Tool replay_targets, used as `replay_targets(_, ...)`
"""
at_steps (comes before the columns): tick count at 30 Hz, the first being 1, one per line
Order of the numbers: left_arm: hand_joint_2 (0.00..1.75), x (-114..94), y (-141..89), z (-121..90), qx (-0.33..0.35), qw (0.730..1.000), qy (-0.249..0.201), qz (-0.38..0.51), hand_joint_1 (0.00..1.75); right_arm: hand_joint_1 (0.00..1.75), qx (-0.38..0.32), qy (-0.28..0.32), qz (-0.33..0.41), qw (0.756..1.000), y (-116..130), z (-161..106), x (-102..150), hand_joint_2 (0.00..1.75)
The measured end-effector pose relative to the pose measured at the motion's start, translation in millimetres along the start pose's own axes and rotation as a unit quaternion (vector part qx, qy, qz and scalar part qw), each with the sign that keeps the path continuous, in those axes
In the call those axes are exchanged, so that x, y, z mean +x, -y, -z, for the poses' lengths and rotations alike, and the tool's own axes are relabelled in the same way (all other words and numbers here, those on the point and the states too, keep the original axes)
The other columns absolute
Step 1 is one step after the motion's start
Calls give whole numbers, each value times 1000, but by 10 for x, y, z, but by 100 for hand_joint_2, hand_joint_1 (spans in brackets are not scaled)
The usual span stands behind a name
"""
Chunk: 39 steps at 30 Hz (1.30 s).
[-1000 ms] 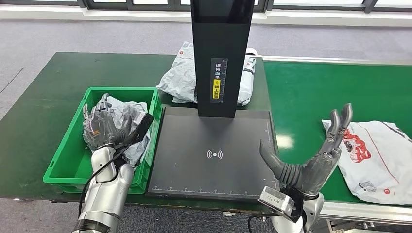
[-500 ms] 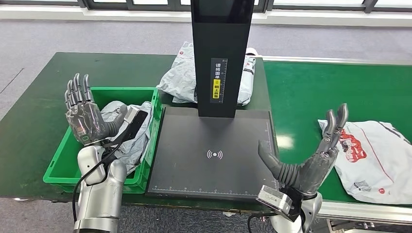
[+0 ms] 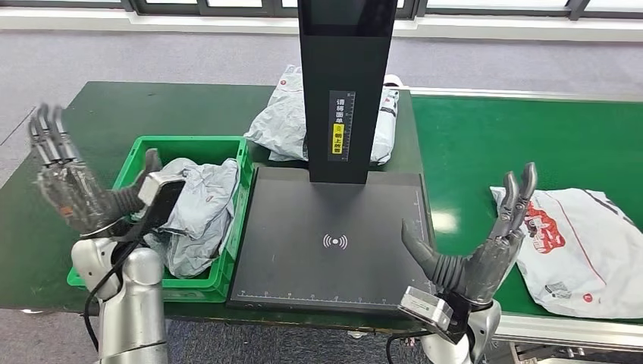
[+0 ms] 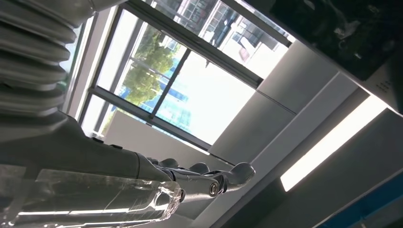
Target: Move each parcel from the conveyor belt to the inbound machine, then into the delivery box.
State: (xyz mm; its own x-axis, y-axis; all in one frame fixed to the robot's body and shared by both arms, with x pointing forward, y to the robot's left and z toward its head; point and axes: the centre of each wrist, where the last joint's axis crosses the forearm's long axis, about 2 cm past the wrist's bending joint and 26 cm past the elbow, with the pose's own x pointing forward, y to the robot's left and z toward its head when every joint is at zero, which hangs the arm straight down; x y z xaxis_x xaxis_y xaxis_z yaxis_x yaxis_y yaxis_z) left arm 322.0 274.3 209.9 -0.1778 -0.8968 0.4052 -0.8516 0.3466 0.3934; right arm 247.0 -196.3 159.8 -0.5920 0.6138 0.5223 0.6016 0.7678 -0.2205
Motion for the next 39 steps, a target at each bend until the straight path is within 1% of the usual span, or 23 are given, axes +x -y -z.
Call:
replay_targets(2,175,-43,-73,32,31,999,0,-23,0,0,0,-5,-8,1000,20,-7,-45,175)
replay_targets(6,175,-93,-158,53,80,994,-8,-69,0,0,0,-13,-34,999,75,-11,-173,175)
replay_targets(10,175,-88,-147,17,108,986,-34,-120,0,0,5,-23,-65,998,142,-43,-300,175)
replay_targets(12,175,-34,-94,-27,111,980,-47,-158,0,0,9,-27,-82,996,170,-55,-369,175)
replay_targets(15,175,119,62,-123,103,958,-78,-255,0,0,24,-26,-127,991,239,-49,-523,175)
replay_targets(18,175,164,103,-147,97,950,-87,-284,0,0,30,-24,-142,989,263,-46,-567,175)
replay_targets(19,175,212,139,-189,80,940,-92,-318,0,0,42,-16,-174,984,320,-32,-636,175)
replay_targets(20,175,303,198,-294,35,912,-98,-397,0,0,61,-7,-241,969,466,8,-791,175)
replay_targets(21,175,405,250,-409,-14,871,-100,-481,0,0,81,-5,-307,948,625,35,-941,175)
replay_targets(22,175,514,291,-529,-62,814,-98,-569,0,0,105,-12,-369,923,794,40,-1087,175)
replay_targets(23,175,584,304,-605,-96,761,-89,-635,0,0,115,-27,-406,906,913,32,-1187,175)
replay_targets(25,175,623,309,-625,-119,699,-71,-701,0,0,116,-54,-421,898,974,-3,-1286,175)
replay_targets(27,175,641,306,-657,-129,648,-60,-748,0,0,117,-84,-428,892,1006,-49,-1378,175)
replay_targets(30,175,647,307,-711,-130,601,-58,-787,0,0,115,-130,-433,885,1021,-113,-1483,175)
replay_targets(32,175,641,306,-760,-130,578,-59,-804,0,0,113,-164,-436,878,1029,-151,-1550,175)
replay_targets(34,175,622,301,-824,-131,570,-67,-808,0,0,109,-195,-440,870,1053,-184,-1614,175)
replay_targets(39,175,561,303,-939,-143,575,-82,-801,0,0,105,-258,-454,846,1170,-265,-1773,175)
